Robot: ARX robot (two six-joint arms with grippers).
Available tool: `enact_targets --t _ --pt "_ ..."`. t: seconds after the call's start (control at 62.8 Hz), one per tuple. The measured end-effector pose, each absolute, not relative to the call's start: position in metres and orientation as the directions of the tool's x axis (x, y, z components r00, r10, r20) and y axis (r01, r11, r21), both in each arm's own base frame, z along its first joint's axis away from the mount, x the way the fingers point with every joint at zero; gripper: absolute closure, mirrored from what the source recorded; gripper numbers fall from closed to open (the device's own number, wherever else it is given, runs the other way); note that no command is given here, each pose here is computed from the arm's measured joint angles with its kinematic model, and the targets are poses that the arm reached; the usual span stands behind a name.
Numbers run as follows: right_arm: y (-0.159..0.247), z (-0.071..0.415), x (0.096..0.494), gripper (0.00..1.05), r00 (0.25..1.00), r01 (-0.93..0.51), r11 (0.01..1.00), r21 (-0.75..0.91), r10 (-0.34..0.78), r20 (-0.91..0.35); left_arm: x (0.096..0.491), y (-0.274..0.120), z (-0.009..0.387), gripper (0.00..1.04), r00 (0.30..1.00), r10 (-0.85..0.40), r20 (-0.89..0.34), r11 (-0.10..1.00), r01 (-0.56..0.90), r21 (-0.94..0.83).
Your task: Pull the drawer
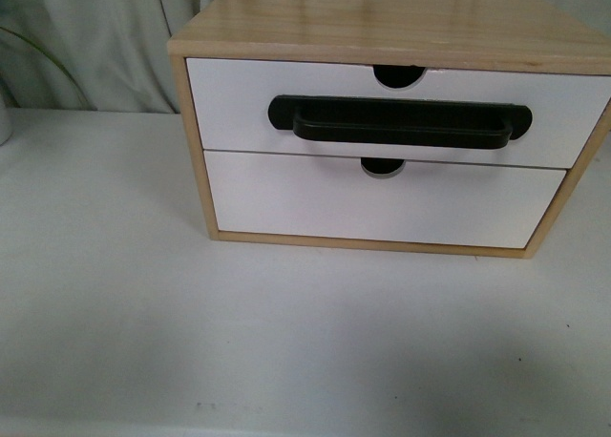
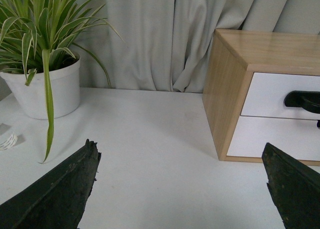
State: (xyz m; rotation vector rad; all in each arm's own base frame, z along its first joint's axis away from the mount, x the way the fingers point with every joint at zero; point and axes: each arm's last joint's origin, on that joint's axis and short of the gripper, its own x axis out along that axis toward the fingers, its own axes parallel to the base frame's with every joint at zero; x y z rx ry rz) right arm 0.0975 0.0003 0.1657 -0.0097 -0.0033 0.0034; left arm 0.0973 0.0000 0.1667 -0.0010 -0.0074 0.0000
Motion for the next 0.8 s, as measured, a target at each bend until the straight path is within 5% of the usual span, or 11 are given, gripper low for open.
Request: enact_targets --t 0.08,0.127,0.239,0.462,0.637,0.796 --pt "0.001 0.164 0.100 0.09 0.990 0.136 0.991 0.006 -0.136 -0.022 0.098 -0.001 0.167 0.06 1.000 0.011 0.010 1.000 -0.011 0.008" --pt "0.003 0.161 0.103 0.09 0.977 0.203 0.979 0.004 -0.203 -0.065 0.099 0.000 0.170 0.06 0.989 0.143 0.033 0.988 -0.145 0.051" --pt "0.008 0.158 0.114 0.09 0.971 0.144 0.989 -0.025 -0.146 -0.188 0.110 -0.002 0.167 0.06 0.980 0.196 -0.025 0.974 -0.192 0.118" --pt "0.017 0.187 0.147 0.09 0.943 -0.116 0.983 -0.141 0.064 -0.327 0.145 -0.017 0.189 0.06 0.990 -0.134 -0.041 0.948 0.140 0.286" --pt "0.028 0.221 0.189 0.09 0.826 -0.461 0.854 -0.244 0.312 -0.469 0.194 -0.031 0.213 0.06 0.876 -0.460 -0.146 0.722 0.465 0.513" --pt "0.040 0.234 0.217 0.09 0.744 -0.609 0.738 -0.292 0.403 -0.533 0.219 -0.046 0.229 0.06 0.766 -0.609 -0.208 0.525 0.585 0.618"
